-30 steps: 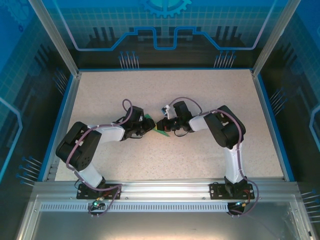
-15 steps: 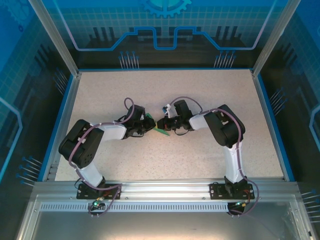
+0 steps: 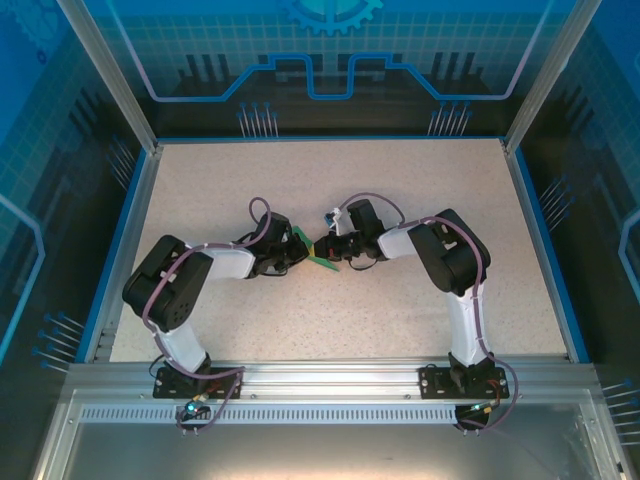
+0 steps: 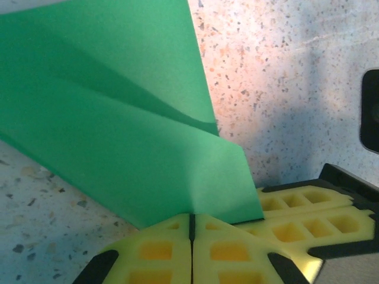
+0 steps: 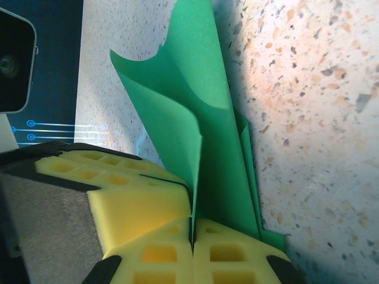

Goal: Fold a paper plane with a square sheet of paper (pick it up from the middle)
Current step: Fold the wing for the fifth time at the center of the table.

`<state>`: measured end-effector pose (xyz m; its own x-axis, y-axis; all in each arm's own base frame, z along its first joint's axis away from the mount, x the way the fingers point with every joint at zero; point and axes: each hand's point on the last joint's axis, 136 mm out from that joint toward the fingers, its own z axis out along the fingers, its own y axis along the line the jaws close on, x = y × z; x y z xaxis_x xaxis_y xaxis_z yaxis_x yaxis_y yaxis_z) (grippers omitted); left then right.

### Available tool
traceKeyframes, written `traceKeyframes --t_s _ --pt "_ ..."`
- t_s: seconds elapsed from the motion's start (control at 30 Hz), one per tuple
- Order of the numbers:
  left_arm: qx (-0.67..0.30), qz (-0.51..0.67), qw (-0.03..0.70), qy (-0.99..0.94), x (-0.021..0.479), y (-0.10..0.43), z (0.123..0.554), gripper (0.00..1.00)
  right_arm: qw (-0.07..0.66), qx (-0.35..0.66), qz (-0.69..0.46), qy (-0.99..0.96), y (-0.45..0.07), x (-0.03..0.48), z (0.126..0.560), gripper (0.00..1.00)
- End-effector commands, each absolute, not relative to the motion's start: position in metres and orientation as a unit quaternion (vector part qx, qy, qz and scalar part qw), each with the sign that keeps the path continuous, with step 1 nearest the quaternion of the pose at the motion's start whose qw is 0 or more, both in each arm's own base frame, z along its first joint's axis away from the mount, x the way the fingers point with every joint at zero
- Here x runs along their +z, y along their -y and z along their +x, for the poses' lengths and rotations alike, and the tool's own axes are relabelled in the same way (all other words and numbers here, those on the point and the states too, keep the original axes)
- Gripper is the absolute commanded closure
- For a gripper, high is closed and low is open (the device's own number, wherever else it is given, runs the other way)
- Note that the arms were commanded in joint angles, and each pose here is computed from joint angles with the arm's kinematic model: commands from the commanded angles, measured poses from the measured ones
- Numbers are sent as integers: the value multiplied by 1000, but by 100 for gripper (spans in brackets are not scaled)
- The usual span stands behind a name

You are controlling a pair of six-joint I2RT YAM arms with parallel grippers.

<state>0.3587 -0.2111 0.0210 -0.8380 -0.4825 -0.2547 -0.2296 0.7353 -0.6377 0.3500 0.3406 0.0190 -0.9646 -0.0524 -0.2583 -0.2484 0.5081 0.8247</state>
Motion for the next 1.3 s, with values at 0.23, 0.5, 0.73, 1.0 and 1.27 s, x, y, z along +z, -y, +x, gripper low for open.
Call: traceKeyframes --t_s 0.23,0.5,0.73,1.0,1.27 --pt "-262 -209 200 -920 -1 199 357 96 71 419 -51 -904 -315 -20 345 100" --pt "-245 -222 185 -926 -10 192 348 97 81 414 -88 -902 -315 19 348 89" --pt "-253 -229 179 -923 -14 194 346 97 80 423 -120 -895 -316 43 340 77" --pt "-261 -224 177 -922 -12 197 346 97 70 421 -123 -896 -313 49 334 74" --pt "-263 -221 176 -922 -11 198 346 97 51 401 -108 -908 -305 34 330 85"
